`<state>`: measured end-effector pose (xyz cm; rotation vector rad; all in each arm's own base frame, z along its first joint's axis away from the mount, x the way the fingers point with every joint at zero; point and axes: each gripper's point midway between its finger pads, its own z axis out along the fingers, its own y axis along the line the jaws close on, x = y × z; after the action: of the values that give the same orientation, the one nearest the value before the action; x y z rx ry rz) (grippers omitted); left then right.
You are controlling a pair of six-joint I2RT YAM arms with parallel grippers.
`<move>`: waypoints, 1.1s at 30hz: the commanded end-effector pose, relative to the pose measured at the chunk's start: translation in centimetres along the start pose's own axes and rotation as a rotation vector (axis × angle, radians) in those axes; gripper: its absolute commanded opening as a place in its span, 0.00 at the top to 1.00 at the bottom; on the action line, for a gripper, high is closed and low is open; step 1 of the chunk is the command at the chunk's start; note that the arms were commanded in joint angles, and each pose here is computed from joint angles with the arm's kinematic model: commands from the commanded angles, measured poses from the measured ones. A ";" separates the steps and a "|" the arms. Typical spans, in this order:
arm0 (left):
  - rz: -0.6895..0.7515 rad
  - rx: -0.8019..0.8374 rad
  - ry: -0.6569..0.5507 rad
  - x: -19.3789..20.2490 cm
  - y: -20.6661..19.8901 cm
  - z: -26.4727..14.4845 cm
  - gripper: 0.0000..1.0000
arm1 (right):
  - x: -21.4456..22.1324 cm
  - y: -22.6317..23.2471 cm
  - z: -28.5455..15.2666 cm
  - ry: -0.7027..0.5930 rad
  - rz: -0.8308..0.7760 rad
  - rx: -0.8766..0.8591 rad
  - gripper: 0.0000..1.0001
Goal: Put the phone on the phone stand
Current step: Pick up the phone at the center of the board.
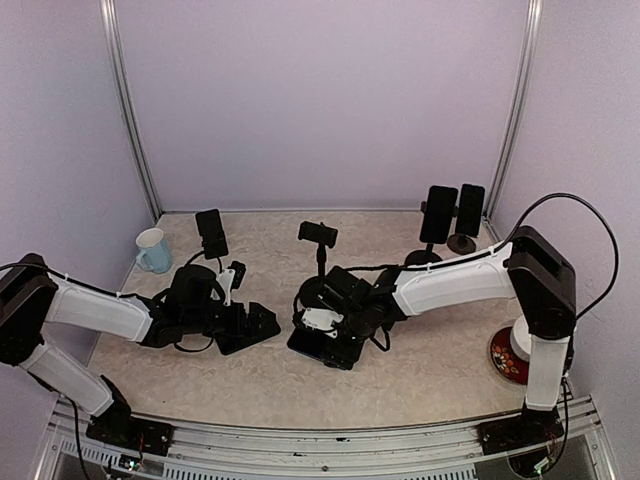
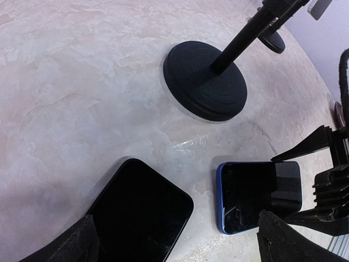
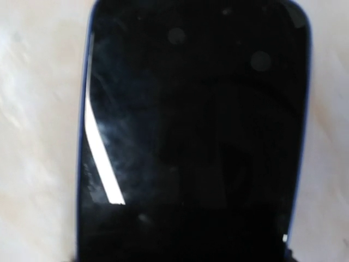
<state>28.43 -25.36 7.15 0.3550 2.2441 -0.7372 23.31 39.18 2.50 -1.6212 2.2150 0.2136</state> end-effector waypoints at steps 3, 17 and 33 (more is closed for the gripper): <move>-0.013 0.022 -0.013 -0.4 -0.5 0.1 0.01 | -2.1 -1.8 -3.2 -0.172 0.001 0.128 0.26; -0.080 0.200 -0.036 -1.5 -3.9 0.1 0.01 | -2.9 -2.8 -6.0 -0.337 0.013 0.245 0.27; -0.088 0.350 -0.054 -2.1 -8.2 -0.3 0.01 | -4.1 -1.8 -8.0 -0.433 -0.031 0.297 0.27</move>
<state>26.17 -30.14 10.23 0.3627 2.1635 -1.0858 24.14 38.08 7.90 -1.3820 1.9070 0.1522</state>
